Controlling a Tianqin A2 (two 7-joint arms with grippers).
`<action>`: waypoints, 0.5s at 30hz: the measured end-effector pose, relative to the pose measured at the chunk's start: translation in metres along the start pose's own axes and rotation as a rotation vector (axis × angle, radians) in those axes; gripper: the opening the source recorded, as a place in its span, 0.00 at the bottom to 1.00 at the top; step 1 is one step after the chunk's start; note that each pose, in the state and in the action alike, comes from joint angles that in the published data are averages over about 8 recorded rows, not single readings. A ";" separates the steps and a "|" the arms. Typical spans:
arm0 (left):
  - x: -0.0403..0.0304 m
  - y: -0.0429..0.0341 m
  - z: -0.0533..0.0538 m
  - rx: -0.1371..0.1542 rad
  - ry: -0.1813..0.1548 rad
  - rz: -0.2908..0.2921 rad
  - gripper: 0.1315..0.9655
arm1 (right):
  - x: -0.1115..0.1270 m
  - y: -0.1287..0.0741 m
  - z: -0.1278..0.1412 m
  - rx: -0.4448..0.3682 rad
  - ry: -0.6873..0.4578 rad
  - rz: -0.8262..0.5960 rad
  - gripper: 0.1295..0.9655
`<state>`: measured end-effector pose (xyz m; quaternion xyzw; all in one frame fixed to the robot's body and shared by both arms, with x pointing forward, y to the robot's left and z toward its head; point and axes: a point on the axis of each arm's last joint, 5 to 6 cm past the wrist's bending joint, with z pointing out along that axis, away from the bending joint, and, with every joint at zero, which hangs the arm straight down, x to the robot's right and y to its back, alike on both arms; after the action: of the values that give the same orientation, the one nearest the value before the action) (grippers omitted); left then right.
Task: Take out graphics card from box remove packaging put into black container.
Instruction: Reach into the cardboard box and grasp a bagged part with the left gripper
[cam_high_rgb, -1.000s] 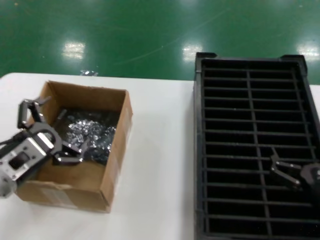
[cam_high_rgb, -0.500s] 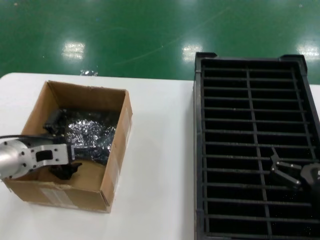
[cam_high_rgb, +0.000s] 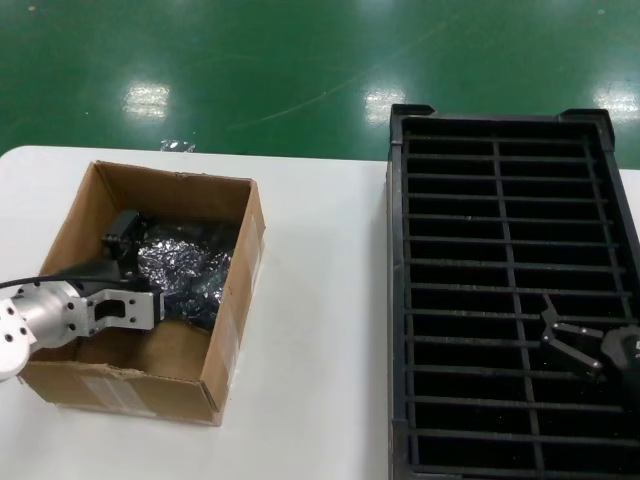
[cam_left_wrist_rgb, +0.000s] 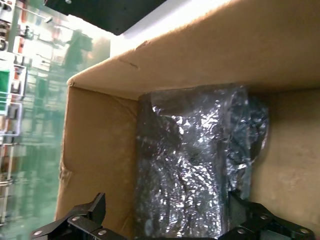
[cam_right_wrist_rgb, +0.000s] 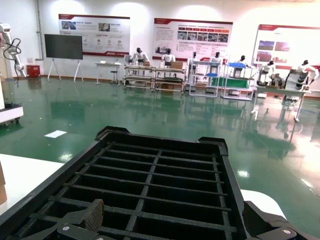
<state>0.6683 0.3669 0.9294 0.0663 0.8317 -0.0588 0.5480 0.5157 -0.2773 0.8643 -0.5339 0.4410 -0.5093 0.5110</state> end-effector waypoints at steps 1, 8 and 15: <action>0.0008 0.0005 0.001 -0.003 -0.008 0.003 0.89 | 0.000 0.000 0.000 0.000 0.000 0.000 1.00; 0.0043 0.0029 0.003 -0.012 -0.043 0.013 0.74 | 0.000 0.000 0.000 0.000 0.000 0.000 1.00; 0.0072 0.0036 0.003 -0.008 -0.051 0.017 0.65 | 0.000 0.000 0.000 0.000 0.000 0.000 1.00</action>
<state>0.6686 0.3703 0.9217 0.0699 0.8173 -0.0525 0.5696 0.5157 -0.2773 0.8643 -0.5339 0.4410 -0.5093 0.5110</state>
